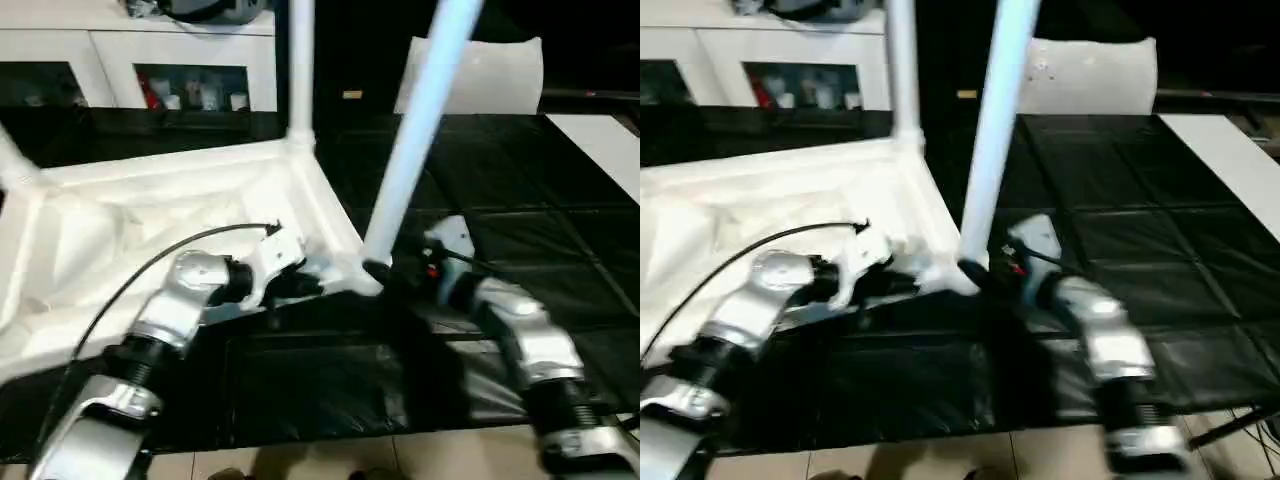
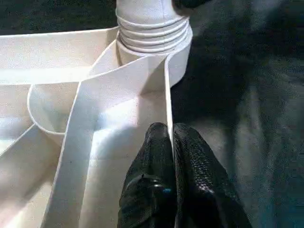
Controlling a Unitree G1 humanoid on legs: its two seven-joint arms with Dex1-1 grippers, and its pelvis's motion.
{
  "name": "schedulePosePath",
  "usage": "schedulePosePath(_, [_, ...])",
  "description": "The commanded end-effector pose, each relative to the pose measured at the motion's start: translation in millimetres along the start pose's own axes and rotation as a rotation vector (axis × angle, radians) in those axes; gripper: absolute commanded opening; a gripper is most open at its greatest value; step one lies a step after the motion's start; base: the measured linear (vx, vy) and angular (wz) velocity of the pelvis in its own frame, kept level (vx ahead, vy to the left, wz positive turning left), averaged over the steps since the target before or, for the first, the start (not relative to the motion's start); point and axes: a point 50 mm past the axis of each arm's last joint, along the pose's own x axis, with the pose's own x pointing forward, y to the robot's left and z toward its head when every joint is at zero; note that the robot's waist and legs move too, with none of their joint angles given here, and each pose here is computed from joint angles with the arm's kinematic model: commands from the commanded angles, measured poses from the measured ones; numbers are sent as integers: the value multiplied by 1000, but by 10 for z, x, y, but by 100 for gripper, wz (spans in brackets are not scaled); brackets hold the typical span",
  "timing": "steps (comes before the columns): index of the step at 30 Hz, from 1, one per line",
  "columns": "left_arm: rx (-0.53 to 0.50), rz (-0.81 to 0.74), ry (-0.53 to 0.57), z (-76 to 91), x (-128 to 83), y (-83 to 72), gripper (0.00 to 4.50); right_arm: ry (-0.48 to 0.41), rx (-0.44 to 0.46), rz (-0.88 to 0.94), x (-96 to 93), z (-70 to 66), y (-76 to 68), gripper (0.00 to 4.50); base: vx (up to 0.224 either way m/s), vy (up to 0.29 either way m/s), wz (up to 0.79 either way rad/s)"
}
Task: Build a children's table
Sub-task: Rotate leg to tighten
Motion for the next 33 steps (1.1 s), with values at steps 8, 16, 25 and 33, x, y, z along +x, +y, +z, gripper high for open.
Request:
schedulePosePath(8, [26,-261,45,-118,-107,-136,0,59,-79,359,-27,87,144,403,0,0,0])
schedulePosePath(16, [52,-358,79,-138,-152,-189,0,63,-66,462,44,144,150,336,0,0,0])
schedulePosePath(25, [62,-374,88,-146,-153,-194,0,91,-60,539,54,123,201,275,0,0,0])
schedulePosePath(33, [57,-333,81,-153,-131,-172,0,96,-41,563,47,80,252,215,0,0,0])
